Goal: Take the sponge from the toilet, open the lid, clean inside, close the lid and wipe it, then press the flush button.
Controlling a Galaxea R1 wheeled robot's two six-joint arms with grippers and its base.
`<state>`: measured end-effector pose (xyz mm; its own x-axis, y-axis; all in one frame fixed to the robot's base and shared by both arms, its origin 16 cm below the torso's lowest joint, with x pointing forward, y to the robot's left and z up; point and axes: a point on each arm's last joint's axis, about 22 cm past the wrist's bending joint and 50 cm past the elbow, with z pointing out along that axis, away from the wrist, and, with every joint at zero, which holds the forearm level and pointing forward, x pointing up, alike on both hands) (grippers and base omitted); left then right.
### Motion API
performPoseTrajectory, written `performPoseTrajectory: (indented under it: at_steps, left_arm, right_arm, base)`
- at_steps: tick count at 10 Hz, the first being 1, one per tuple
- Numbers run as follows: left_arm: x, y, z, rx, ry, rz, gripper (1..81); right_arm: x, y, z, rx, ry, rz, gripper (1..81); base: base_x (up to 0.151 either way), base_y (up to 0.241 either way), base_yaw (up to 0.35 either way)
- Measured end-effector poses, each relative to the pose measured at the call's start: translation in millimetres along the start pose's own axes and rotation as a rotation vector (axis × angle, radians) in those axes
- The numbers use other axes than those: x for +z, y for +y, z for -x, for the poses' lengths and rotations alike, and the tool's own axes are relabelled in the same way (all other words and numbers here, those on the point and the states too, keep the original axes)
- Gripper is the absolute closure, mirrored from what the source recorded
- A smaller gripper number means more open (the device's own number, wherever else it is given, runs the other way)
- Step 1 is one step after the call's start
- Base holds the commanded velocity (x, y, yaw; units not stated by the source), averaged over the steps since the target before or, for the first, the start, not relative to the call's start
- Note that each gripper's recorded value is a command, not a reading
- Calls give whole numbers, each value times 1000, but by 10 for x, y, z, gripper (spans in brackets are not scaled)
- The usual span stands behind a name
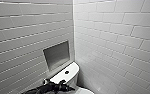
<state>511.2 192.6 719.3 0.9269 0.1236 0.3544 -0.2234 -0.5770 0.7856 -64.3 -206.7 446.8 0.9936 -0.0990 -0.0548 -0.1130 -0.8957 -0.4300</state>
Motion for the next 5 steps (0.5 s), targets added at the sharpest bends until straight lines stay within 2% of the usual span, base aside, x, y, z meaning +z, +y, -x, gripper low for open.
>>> performPoseTrajectory:
  at_steps: [3,5]
  left_arm:
    - [-179,337,-641,60,22,28,10]
    - [-356,443,-1007,85,48,13,10]
  right_arm:
    - [1,-3,2,0,-1,0,811]
    - [5,-13,8,0,-2,-2,811]
  base:
    - [0,0,0]
    - [0,0,0]
